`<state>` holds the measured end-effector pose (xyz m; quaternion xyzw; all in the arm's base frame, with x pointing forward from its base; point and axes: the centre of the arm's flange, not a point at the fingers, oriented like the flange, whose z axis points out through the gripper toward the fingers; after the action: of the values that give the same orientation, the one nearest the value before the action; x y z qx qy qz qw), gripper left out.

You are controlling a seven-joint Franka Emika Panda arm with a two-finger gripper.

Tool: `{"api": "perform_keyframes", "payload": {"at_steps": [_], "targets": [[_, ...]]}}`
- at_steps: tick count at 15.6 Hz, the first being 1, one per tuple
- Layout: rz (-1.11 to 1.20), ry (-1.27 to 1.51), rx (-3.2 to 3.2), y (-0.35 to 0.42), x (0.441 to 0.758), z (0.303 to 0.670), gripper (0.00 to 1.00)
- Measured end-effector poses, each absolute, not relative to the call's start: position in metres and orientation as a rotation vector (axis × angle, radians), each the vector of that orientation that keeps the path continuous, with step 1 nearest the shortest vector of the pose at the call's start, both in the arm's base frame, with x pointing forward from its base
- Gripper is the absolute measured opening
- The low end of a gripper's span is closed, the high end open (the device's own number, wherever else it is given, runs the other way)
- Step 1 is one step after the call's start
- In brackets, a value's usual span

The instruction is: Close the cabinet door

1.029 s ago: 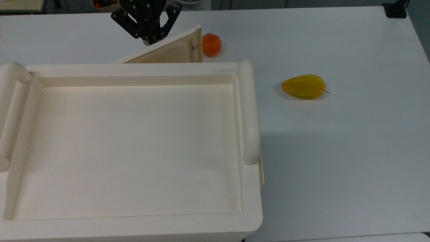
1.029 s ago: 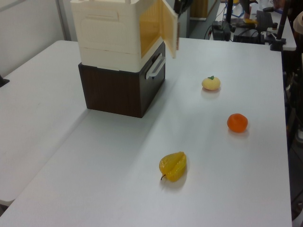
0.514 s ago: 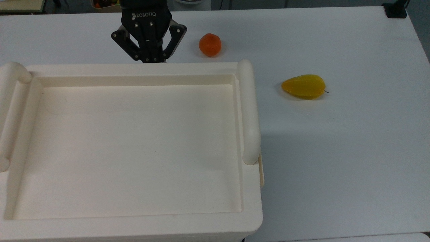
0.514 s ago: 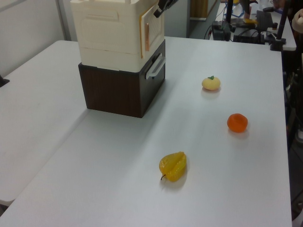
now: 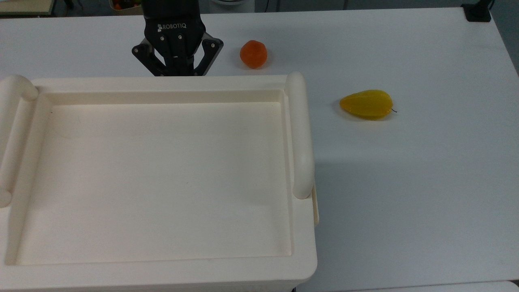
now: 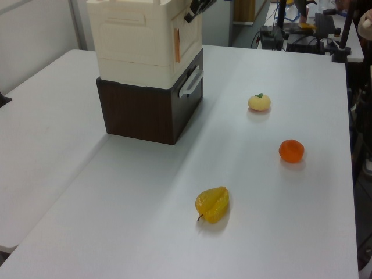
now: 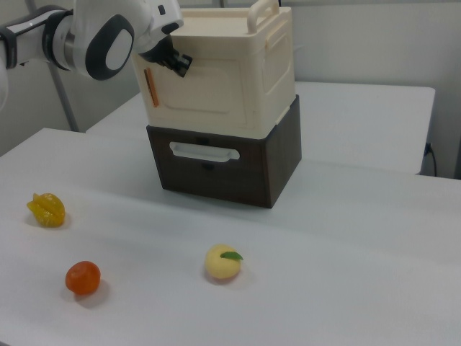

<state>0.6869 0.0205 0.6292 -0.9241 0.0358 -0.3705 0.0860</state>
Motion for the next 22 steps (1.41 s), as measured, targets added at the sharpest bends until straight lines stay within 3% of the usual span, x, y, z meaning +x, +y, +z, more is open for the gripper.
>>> {"api": "perform_keyframes", "payload": {"at_steps": [9, 12, 17, 22], "targets": [[-1.124, 0.106, -2.748, 0.021, 0.687, 0.627, 0.01], [-1.086, 0.067, -2.799, 0.021, 0.686, 0.611, 0.01], [-0.733, -0.064, -3.035, 0.024, 0.668, 0.583, 0.01], [-0.253, -0.172, -3.201, 0.041, 0.615, 0.591, 0.01]]}}
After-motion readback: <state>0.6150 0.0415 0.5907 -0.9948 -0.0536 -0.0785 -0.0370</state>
